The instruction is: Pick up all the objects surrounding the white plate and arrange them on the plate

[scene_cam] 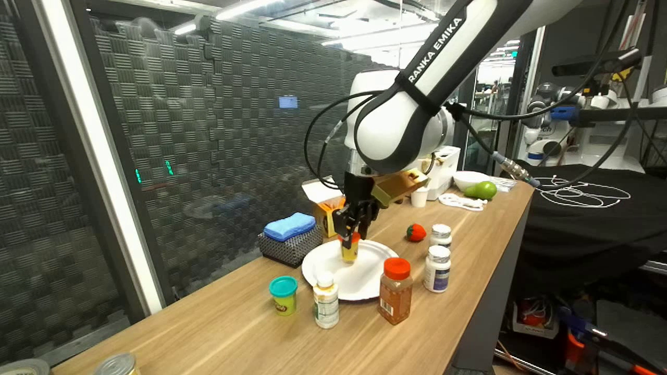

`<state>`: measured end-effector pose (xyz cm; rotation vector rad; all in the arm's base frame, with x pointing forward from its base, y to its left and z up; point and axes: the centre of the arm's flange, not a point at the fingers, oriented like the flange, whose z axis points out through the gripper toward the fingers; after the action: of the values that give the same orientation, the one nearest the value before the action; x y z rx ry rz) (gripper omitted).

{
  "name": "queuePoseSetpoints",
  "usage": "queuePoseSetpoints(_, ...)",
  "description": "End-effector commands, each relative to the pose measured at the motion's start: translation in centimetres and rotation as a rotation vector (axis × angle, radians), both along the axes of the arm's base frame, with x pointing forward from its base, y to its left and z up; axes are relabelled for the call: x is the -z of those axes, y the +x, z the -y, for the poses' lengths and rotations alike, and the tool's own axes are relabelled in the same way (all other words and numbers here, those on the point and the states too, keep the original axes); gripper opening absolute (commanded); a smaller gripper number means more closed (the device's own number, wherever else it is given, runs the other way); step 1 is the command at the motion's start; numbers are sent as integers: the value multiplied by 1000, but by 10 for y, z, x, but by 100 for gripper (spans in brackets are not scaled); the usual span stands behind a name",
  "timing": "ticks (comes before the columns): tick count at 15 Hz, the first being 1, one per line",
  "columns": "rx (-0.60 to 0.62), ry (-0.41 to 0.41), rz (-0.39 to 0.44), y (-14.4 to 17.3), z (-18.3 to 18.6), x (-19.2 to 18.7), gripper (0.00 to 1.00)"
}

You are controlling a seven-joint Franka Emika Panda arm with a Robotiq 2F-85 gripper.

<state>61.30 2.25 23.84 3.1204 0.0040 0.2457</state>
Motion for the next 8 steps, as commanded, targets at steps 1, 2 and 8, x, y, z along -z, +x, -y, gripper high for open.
queuePoseSetpoints(1, -8, 21, 6, 11, -1, 5, 27)
queuePoseSetpoints(2, -16, 16, 3, 11, -1, 9, 27)
queuePoseSetpoints(8, -41, 18, 19, 8, -6, 1, 91)
